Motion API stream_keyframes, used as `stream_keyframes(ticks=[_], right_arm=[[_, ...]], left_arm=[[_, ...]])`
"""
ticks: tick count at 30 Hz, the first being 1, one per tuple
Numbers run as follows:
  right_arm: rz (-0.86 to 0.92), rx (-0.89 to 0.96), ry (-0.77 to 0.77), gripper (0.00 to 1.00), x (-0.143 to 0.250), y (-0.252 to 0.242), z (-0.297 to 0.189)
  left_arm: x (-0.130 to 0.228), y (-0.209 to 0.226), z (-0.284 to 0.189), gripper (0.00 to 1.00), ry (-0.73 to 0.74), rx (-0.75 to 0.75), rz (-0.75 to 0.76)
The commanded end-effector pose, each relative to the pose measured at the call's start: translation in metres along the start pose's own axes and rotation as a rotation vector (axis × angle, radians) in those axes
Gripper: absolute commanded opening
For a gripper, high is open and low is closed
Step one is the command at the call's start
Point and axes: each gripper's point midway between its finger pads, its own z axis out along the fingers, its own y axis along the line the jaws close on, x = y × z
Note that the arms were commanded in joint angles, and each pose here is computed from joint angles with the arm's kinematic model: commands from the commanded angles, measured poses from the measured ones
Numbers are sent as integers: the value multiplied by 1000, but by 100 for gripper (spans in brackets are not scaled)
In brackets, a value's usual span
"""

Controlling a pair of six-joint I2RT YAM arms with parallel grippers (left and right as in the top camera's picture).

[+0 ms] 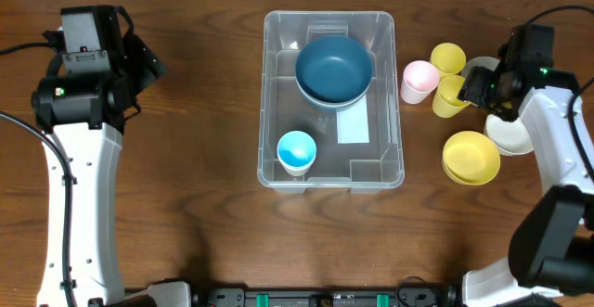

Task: Pack container
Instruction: 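Move the right gripper back and grasp the yellow cup rim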

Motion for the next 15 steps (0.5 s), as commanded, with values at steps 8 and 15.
stream_keyframes(ticks=[8, 15], right_arm=[[7, 17, 80, 47, 11, -4, 37], [6, 17, 80, 24, 10, -4, 37]], left_arm=[[-5, 1, -4, 98, -17, -4, 1], [-5, 1, -4, 98, -17, -3, 1]])
